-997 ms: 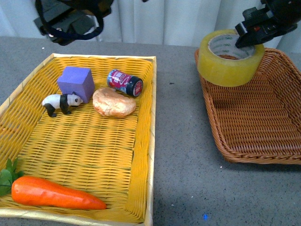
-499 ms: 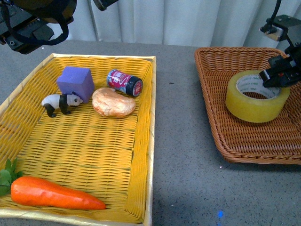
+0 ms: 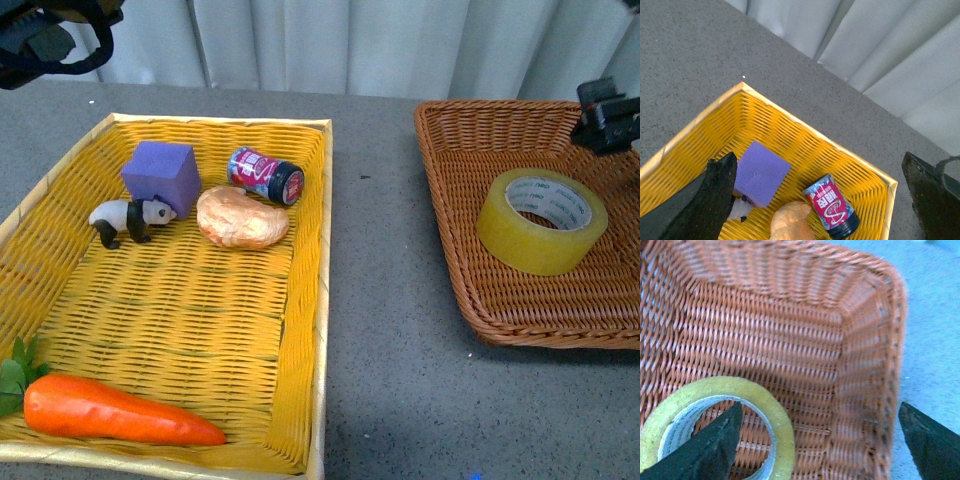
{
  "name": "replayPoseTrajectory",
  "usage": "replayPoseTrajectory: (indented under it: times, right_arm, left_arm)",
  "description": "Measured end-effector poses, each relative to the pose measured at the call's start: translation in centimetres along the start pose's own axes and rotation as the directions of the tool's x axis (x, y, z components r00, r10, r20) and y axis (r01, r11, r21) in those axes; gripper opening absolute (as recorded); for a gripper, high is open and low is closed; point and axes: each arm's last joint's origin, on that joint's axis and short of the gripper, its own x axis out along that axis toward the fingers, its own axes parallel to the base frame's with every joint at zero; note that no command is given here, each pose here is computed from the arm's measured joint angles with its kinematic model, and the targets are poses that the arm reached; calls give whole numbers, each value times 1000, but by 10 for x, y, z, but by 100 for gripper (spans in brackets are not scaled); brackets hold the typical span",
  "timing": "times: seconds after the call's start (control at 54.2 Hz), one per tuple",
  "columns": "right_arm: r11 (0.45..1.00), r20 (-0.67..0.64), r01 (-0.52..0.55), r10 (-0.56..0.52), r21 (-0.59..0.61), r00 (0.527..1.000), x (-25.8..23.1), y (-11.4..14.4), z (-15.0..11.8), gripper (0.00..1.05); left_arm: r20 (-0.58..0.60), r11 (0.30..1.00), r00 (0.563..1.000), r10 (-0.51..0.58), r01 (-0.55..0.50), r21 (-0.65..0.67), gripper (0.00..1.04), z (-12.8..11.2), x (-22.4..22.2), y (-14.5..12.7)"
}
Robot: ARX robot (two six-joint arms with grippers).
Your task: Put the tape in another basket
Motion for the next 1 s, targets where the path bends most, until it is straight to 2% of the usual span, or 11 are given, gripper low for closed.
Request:
replayPoseTrajectory:
  times: [0.148, 0.166, 0.203, 0.24, 0.295, 0.369, 0.443, 0.499, 0.628, 0.665, 0.997]
  right_arm:
    - [995, 118, 72, -80, 68, 990, -34, -15, 2, 95]
    - [994, 131, 82, -91, 74, 987, -38, -16, 2, 96]
    - [991, 184, 87, -105, 103, 977, -42, -19, -1, 94]
    - [989, 333, 60, -103, 138, 937, -48, -18, -5, 87]
    - [983, 498, 52, -136, 178, 857, -58, -14, -18, 76]
    - [979, 639, 37, -160, 201, 752, -80, 0, -43, 58]
    - [979, 687, 25, -159, 201, 709, -102, 9, -54, 41]
    - [979, 692, 21, -158, 203, 704, -114, 16, -65, 28]
    - [978, 674, 22, -158, 206, 721, -124, 25, -87, 7]
    - [978, 683, 22, -160, 206, 713, -127, 27, -92, 2]
    - [978, 676, 18, -155, 206, 720, -162, 49, -131, 1]
  left_arm:
    - [31, 999, 999, 38, -38, -5, 98, 10, -2, 8]
    - [33, 1000, 999, 21, -21, 7, 97, 10, 0, 10]
    - [42, 996, 995, -89, 88, 25, 91, 12, 0, 15]
    - [80, 971, 969, -232, 225, 85, 84, 11, -3, 24]
    - [151, 922, 922, -356, 321, 217, 74, 8, -14, 42]
    - [243, 869, 867, -434, 332, 368, 56, 8, -37, 67]
    - [258, 849, 857, -446, 314, 424, 38, 4, -55, 87]
    - [249, 844, 862, -441, 304, 441, 25, -2, -63, 100]
    - [239, 845, 872, -426, 289, 451, 4, -11, -76, 121]
    - [238, 843, 872, -428, 290, 453, 4, -12, -79, 125]
    - [237, 834, 865, -442, 299, 465, 4, -24, -113, 165]
